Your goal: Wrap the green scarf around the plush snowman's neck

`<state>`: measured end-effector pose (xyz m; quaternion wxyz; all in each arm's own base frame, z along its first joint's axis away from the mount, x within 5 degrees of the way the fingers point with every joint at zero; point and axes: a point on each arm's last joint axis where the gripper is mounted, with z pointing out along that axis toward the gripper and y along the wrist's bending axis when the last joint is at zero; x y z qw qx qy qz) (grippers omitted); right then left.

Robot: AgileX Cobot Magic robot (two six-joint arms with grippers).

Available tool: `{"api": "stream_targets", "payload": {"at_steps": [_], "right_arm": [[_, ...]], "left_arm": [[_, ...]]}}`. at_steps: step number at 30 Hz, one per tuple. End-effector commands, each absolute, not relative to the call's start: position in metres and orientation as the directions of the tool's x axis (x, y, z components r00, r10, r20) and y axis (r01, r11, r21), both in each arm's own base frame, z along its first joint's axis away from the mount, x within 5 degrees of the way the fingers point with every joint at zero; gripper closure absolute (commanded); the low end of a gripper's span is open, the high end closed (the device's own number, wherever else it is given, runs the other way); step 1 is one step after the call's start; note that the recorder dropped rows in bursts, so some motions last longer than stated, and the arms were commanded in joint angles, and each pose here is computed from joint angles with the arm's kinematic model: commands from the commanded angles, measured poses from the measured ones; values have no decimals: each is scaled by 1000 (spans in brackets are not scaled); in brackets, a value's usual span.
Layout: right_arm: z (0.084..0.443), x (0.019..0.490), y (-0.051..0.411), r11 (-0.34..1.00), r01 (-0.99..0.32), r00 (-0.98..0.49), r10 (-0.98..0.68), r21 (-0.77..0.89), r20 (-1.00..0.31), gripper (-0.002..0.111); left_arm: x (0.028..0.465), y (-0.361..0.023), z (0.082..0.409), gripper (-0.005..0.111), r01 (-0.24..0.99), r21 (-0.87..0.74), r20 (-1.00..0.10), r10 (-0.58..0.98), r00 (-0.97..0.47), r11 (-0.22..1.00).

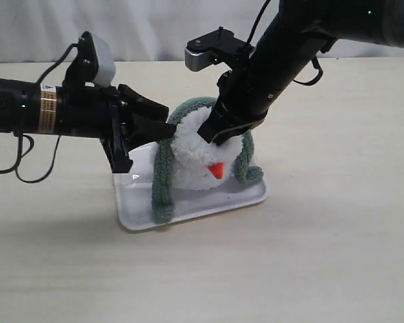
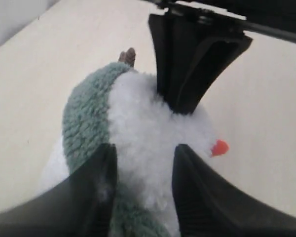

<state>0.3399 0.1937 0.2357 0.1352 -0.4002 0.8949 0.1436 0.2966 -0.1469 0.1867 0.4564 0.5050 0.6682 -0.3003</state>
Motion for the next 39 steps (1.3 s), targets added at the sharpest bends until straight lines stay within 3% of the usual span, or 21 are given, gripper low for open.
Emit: {"api": "stream_targets", "payload": {"at_steps": [1,4,10,13,17,19,28,33,39], "right_arm": [[223,339,191,627,-766,-637,-713,139,-293,104],[223,338,191,627,-766,-637,-714,142,-290,104],[225,340,190,630,-768,-632,-713,119,-304,104],[249,345,192,636,-769,-604,-686,70,-405,104],[295,364,197,695,-717,-502,-570,-56,-651,104],[303,373,198,727,-684,-506,-530,-57,-681,104],[311,359,193,658,-753,-588,-668,7,-457,104],[313,350,197,510,-860,-469,-773,21,-426,104],[279,364,199,492,-870,-464,-814,7,-348,104]], "left_arm": [[299,-160,187,92,912,333,-866,460,196,239],[305,-161,187,107,875,399,-845,481,234,276],[309,-161,187,107,862,400,-857,460,232,312],[315,-155,189,107,841,349,-880,452,144,413],[321,-142,187,107,835,299,-889,453,67,462],[324,-135,187,107,826,265,-900,434,27,497],[334,-102,188,107,782,182,-928,366,-64,596],[331,-103,184,107,810,166,-918,389,-81,562],[331,-103,184,107,814,161,-918,388,-85,558]]}}
